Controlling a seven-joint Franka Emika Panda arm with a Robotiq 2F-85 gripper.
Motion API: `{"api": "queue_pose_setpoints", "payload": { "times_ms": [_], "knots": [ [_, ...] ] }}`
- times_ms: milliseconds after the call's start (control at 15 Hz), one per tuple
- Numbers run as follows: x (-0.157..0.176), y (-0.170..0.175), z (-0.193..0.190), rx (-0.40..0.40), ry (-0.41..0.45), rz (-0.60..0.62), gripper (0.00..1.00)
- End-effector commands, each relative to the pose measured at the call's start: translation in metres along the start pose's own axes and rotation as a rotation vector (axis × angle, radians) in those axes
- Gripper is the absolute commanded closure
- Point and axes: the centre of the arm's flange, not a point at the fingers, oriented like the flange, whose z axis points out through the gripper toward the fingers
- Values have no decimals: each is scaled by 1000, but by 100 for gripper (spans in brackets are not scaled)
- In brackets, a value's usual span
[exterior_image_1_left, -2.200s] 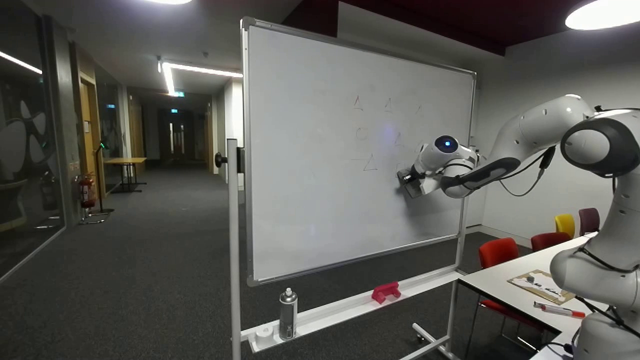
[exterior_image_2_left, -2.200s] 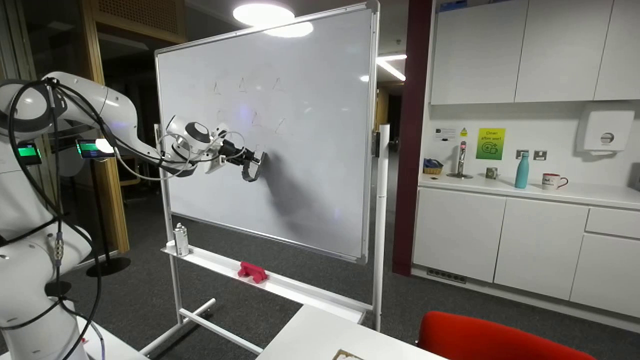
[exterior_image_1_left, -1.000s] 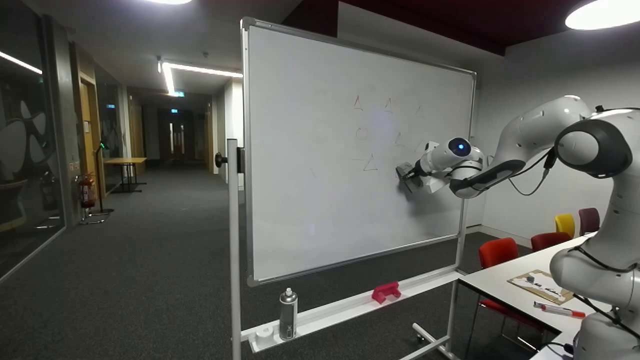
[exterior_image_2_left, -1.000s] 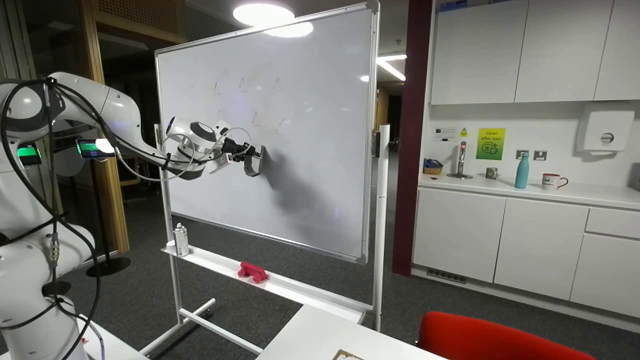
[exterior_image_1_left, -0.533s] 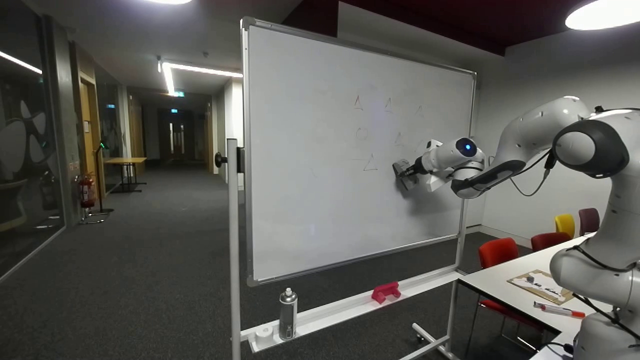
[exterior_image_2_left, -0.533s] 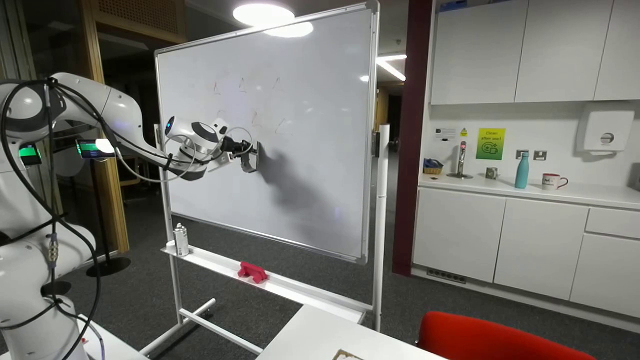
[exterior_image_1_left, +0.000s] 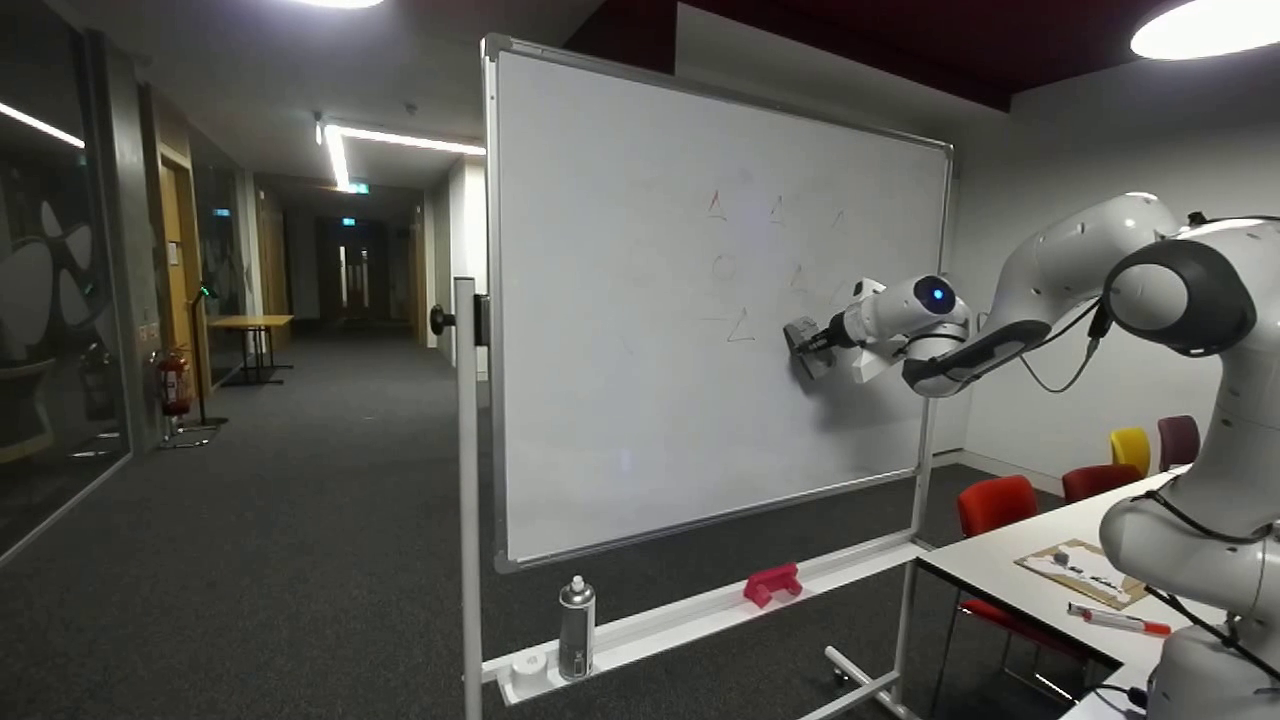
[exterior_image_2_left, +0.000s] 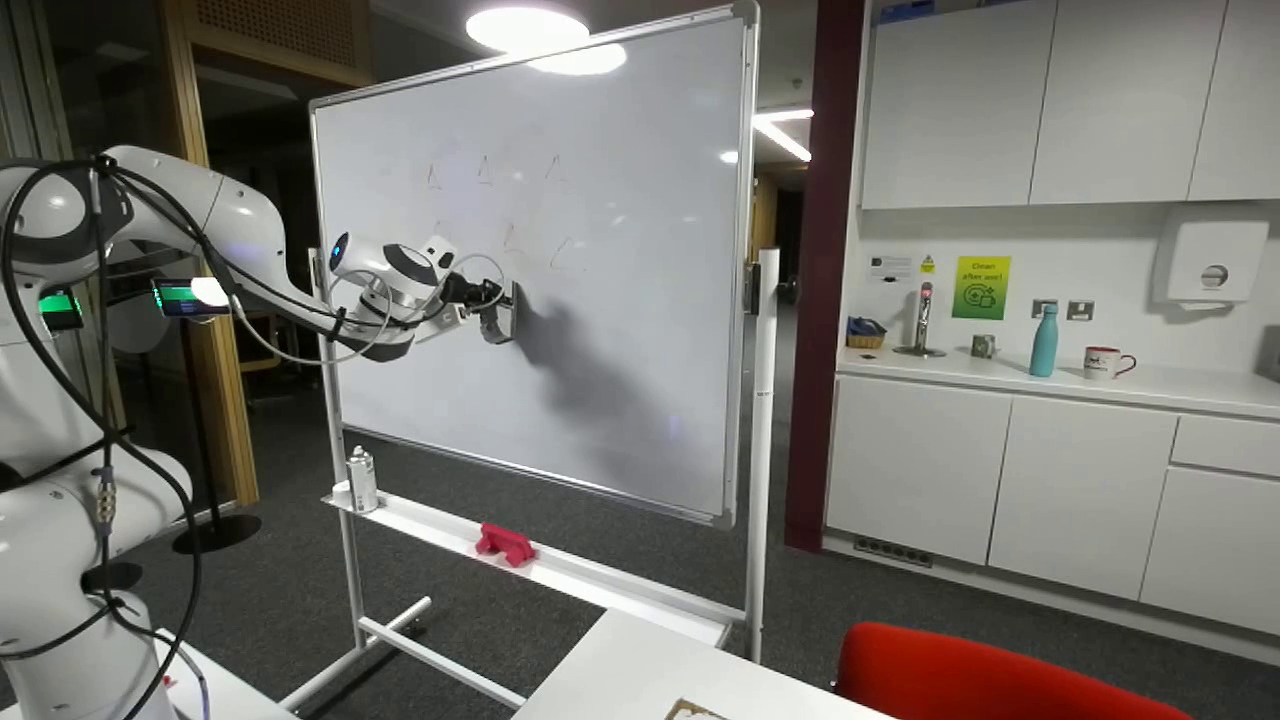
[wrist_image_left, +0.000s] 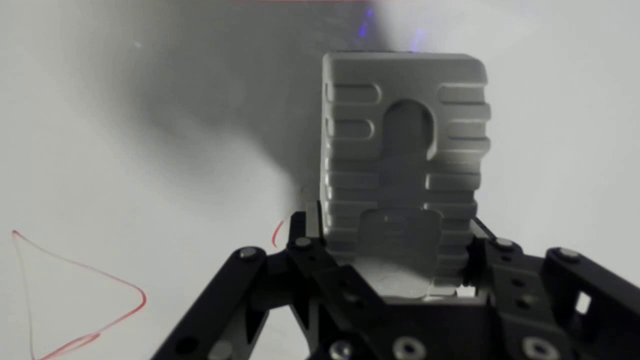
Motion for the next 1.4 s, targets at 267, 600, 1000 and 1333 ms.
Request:
{"api": "queue_pose_setpoints", "payload": {
  "times_ms": [267,600,1000,1333],
  "knots": [
    [4,21,12,26,127,-67,65],
    [8,19,-2,33,79,-50,40],
    [13,22,0,55,191,-91,65],
    [23,20,-4,47,117,-69,40]
  ]
}}
